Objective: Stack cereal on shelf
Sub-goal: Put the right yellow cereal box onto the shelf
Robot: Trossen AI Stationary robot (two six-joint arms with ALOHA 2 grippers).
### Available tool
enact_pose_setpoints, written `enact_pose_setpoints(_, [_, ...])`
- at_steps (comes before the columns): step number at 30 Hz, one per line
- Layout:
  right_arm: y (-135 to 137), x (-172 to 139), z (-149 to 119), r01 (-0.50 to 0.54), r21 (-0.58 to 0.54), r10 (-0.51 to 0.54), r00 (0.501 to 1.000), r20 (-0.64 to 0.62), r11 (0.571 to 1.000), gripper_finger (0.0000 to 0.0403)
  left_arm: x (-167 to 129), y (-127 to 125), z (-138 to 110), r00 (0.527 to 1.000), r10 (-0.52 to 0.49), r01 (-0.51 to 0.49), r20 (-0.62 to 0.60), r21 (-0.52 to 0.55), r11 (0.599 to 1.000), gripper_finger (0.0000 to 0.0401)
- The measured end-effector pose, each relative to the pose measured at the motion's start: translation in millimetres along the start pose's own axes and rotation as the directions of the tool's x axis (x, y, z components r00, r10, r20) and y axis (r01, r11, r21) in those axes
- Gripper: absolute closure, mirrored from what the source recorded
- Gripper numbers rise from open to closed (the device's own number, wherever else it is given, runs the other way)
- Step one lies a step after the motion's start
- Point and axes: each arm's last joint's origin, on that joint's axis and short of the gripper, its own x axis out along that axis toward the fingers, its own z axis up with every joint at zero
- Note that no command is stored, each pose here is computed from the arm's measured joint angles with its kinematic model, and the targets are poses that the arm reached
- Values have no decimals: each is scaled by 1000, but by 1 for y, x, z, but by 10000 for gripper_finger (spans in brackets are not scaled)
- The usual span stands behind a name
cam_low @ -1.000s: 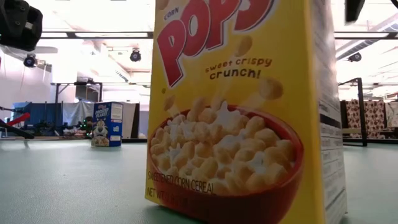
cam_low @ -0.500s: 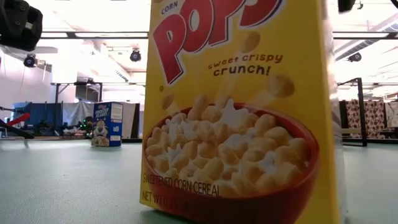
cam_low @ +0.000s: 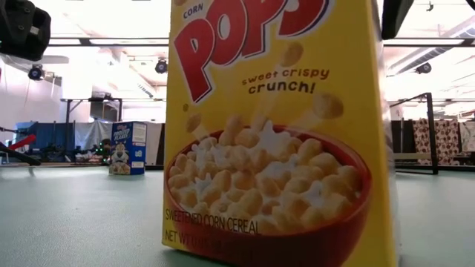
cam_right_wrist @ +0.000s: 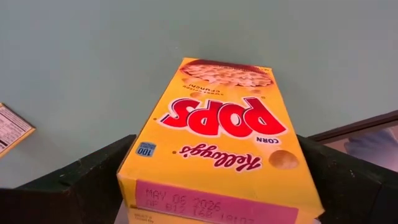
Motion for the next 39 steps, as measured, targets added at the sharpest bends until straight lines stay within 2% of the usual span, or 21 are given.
enact_pose_setpoints(9, [1, 0, 0, -15, -5, 15, 1000, 8, 1000, 87, 0, 0, 0, 1000, 0, 0, 0, 0, 1000, 3])
enact_pose_setpoints(12, [1, 0, 1, -16, -24, 16, 1000, 9, 1000, 100, 0, 0, 0, 1000, 0, 0, 0, 0, 1000, 3])
enact_pose_setpoints(19, [3, -6, 12, 26, -28, -23, 996, 83, 999, 94, 0, 0, 0, 1000, 0, 0, 0, 0, 1000, 3])
enact_pose_setpoints(23, [7, -18, 25, 52, -101, -32, 982, 188, 993, 99, 0, 0, 0, 1000, 0, 0, 0, 0, 1000, 3])
enact_pose_setpoints(31, [16, -69, 52, 46, -238, 34, 946, 323, 970, 103, 0, 0, 0, 1000, 0, 0, 1, 0, 1000, 3])
enact_pose_setpoints(39, [27, -100, 82, 110, -233, -6, 913, 408, 966, 103, 0, 0, 0, 1000, 0, 0, 1, 0, 1000, 3])
